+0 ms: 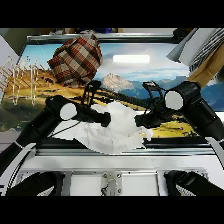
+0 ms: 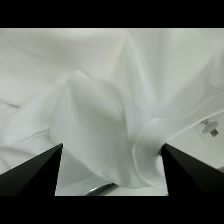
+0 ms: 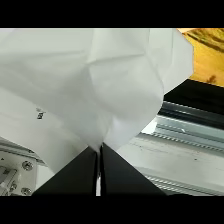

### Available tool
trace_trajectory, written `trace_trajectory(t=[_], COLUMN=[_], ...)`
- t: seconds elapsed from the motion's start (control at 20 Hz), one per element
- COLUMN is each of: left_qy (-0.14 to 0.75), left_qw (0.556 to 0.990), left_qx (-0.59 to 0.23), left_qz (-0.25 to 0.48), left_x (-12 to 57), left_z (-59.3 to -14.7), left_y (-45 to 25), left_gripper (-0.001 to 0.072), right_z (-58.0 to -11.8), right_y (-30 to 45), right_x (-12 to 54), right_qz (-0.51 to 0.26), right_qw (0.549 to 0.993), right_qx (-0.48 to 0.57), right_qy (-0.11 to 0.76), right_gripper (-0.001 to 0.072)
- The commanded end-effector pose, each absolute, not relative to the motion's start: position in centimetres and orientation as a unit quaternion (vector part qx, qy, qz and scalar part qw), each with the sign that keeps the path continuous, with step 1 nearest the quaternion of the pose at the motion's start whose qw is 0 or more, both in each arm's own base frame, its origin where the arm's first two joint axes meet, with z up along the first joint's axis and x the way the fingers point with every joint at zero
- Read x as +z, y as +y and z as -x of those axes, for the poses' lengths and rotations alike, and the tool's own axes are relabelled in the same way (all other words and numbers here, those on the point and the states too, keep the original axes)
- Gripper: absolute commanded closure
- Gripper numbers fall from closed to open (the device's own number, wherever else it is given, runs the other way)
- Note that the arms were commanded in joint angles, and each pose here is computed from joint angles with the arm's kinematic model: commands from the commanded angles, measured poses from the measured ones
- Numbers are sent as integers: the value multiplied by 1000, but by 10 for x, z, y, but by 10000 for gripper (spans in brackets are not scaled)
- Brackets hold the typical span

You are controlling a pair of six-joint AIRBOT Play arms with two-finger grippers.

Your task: Fold the clothes and pants, and hang the long-sleeved shirts on hangers.

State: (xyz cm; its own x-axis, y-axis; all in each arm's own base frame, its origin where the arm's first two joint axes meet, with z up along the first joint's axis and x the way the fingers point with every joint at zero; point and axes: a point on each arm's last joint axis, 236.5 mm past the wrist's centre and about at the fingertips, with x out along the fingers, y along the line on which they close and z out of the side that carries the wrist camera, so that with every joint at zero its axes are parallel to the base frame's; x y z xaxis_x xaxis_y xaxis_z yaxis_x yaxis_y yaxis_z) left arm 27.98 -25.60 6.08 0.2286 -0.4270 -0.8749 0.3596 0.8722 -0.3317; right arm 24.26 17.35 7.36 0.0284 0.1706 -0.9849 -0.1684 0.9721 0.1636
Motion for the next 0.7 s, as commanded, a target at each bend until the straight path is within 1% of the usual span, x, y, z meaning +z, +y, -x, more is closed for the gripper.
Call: trace_trajectory(t=[0.0,0.2,0.45,0.55,0.65], left_qy=[546,552,556,551,545], left_qw=[803,805,798,803,814], left_qx=[-233,-207,-232,-228,-200], left_qz=[50,60,19,16,27], left_x=[83,86,83,83,83], left_z=[-310,-321,-313,-320,-336], left_y=[-232,-206,-207,-197,-170], left_gripper=[63,64,63,63,63], right_z=[-243,-243,-243,-243,-243], right_y=[174,174,174,174,174], right_x=[73,73,73,73,73], right_qz=[-1,-1,-1,-1,-1], right_qw=[717,717,717,717,717], right_qx=[119,119,119,119,119], right_qy=[687,687,687,687,687], right_gripper=[698,698,698,698,698])
